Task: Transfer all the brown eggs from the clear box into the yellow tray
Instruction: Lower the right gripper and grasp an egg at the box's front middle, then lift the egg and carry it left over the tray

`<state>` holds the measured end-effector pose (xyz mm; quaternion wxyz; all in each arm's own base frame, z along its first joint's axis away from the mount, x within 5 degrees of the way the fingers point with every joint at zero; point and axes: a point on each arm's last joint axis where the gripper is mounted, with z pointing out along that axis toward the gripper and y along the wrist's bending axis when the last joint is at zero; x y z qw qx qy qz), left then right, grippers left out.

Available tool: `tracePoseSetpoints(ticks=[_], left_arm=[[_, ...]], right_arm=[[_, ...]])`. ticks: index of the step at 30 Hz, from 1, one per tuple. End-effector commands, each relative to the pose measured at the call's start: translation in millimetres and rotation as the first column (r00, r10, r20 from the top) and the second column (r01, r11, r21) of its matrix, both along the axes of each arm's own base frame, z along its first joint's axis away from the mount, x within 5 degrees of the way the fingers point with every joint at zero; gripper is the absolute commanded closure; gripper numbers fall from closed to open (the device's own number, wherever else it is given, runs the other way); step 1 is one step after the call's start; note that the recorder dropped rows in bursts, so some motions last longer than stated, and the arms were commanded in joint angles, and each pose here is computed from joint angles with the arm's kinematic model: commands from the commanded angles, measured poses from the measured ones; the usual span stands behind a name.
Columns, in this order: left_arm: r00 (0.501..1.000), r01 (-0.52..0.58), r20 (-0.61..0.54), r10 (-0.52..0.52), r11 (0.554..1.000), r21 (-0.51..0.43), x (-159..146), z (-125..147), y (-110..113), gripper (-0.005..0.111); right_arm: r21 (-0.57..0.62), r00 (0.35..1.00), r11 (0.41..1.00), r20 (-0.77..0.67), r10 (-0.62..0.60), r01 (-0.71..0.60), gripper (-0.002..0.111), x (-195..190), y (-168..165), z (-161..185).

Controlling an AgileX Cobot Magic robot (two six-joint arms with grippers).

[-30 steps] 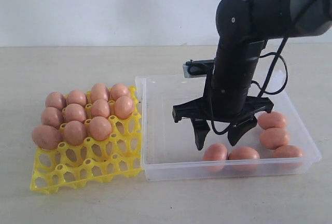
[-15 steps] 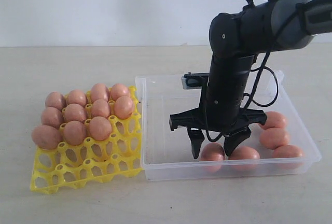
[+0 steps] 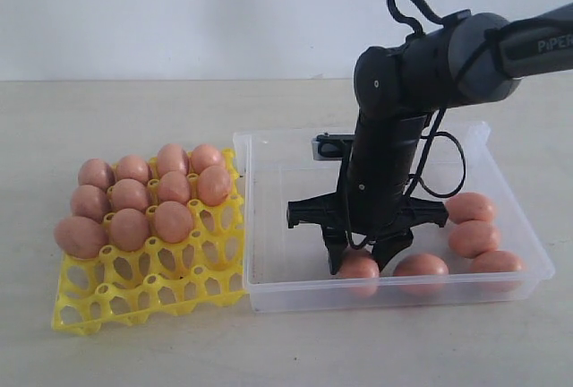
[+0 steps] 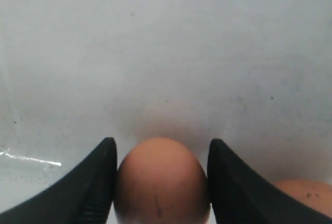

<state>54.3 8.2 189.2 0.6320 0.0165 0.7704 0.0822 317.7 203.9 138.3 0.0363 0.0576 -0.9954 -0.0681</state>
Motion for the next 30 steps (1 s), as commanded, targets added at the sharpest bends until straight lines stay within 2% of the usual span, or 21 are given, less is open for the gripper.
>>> tracePoseSetpoints(ticks=[1,2,3,7,10,17,21,25,27,30], left_arm=[[1.000,0.006,0.000,-0.006,1.000,-0.004,0,-1,0,0.085],[1.000,0.006,0.000,-0.006,1.000,-0.004,0,-1,0,0.085],[1.000,0.006,0.000,-0.006,1.000,-0.004,0,-1,0,0.085],[1.000,0.006,0.000,-0.006,1.000,-0.004,0,-1,0,0.085],[1.000,0.006,0.000,-0.006,1.000,-0.004,0,-1,0,0.085],[1.000,0.006,0.000,-0.006,1.000,-0.004,0,-1,0,0.085],[1.000,0.006,0.000,-0.006,1.000,-0.004,0,-1,0,0.085],[1.000,0.006,0.000,-0.006,1.000,-0.004,0,-1,0,0.085],[1.000,0.006,0.000,-0.006,1.000,-0.004,0,-1,0,0.085],[1.000,0.006,0.000,-0.006,1.000,-0.004,0,-1,0,0.085]], right_arm=[[0.000,0.997,0.998,0.049,0.062,-0.062,0.096,5,-1,0],[0.000,0.993,0.996,0.072,0.091,-0.091,0.107,7,-1,0],[-0.005,0.989,0.994,0.099,0.109,-0.109,0.108,9,-1,0],[-0.018,0.970,0.990,0.199,0.140,-0.140,0.108,18,-1,2],[0.017,0.945,0.989,0.298,0.133,-0.145,0.108,23,2,15],[0.129,0.801,0.965,0.589,0.110,-0.228,0.108,25,34,55],[0.143,0.775,0.953,0.620,0.124,-0.266,0.108,18,48,56],[0.147,0.718,0.947,0.687,0.110,-0.285,0.108,20,48,56],[0.133,0.673,0.935,0.728,0.132,-0.328,0.108,18,53,63],[0.051,0.494,0.875,0.840,0.222,-0.481,0.108,10,72,80]])
